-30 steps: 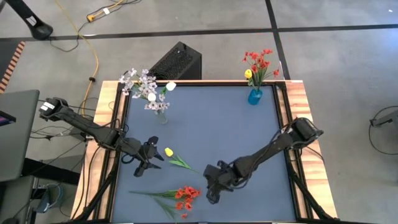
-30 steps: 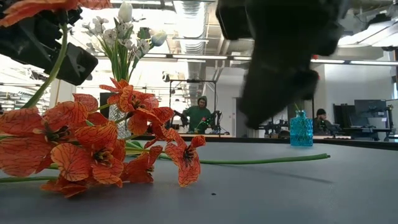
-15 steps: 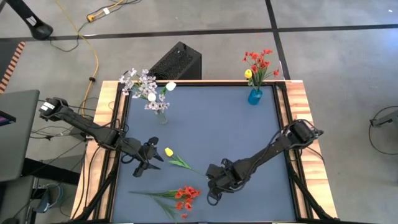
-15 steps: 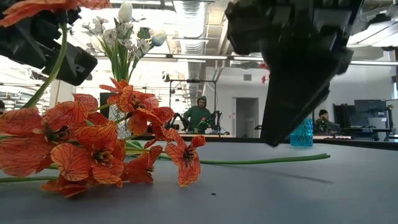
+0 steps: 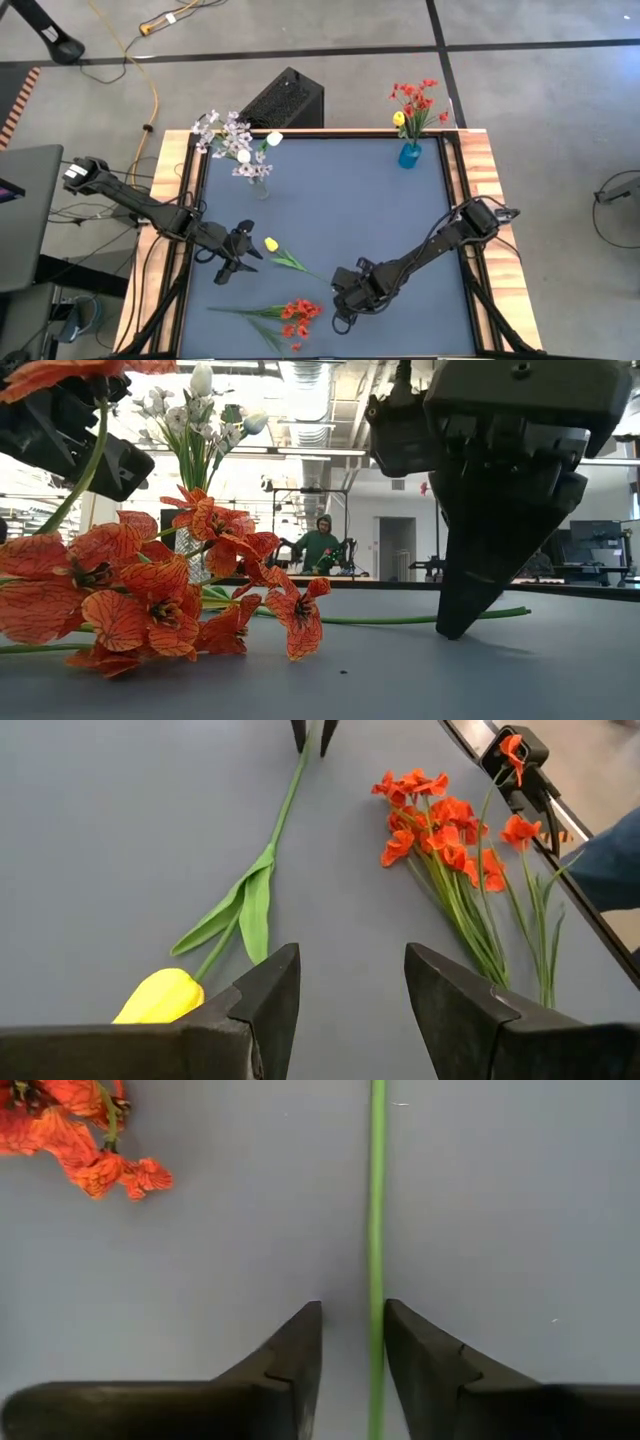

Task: Sort flowers into vase by color
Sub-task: Put the yellow tulip flower into the blue vase

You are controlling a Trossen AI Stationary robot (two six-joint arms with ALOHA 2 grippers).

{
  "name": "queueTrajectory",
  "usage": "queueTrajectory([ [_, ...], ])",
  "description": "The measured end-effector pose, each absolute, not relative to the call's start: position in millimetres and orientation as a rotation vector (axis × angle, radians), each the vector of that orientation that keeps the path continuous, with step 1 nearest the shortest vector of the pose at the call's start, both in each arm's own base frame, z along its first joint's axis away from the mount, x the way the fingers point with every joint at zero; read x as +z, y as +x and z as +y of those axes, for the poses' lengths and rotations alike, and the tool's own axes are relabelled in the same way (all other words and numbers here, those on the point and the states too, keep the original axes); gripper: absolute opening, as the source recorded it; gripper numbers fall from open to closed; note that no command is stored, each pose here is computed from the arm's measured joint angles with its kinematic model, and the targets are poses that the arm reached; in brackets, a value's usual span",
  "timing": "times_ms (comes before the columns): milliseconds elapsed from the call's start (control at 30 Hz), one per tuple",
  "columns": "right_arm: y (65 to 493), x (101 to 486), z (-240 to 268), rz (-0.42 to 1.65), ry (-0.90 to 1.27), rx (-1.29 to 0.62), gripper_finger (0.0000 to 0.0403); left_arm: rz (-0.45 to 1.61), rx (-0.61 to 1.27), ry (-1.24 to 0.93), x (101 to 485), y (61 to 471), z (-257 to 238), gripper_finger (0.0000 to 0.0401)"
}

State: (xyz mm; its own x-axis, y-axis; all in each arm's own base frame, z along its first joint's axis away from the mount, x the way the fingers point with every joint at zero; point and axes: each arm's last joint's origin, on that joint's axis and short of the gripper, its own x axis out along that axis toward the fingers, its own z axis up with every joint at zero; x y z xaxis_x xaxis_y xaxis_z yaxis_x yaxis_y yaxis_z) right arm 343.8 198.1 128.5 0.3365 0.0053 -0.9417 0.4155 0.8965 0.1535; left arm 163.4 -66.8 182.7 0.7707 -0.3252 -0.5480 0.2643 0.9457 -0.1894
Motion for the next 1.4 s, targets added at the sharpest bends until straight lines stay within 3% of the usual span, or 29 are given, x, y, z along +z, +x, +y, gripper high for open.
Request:
queueTrajectory([
  [167,341,136,193,1.216,0.399,-0.292,0.0039,0.609,-0.297,-0.096,183,164,-66,0.0169],
  [233,340,142,189,1.23,0.388,-0.278,0.0021,0.607,-0.297,-0.093,183,164,-66,0.0169],
  [500,322,190,163,1.285,0.292,-0.224,0.0021,0.594,-0.296,-0.11,184,164,-66,0.0169],
  [700,272,230,138,1.152,0.321,-0.191,0.0021,0.591,-0.25,-0.181,185,165,-66,0.0169],
  [1033,202,238,108,0.542,0.441,-0.041,0.0021,0.316,-0.185,-0.257,205,180,-69,0.0169],
  [1167,202,238,99,0.372,0.401,-0.061,0.0021,0.152,-0.104,-0.293,213,194,-69,0.0169],
  [1400,228,234,90,0.253,0.262,-0.065,0.0021,-0.075,-0.039,-0.362,221,225,-60,0.0169],
])
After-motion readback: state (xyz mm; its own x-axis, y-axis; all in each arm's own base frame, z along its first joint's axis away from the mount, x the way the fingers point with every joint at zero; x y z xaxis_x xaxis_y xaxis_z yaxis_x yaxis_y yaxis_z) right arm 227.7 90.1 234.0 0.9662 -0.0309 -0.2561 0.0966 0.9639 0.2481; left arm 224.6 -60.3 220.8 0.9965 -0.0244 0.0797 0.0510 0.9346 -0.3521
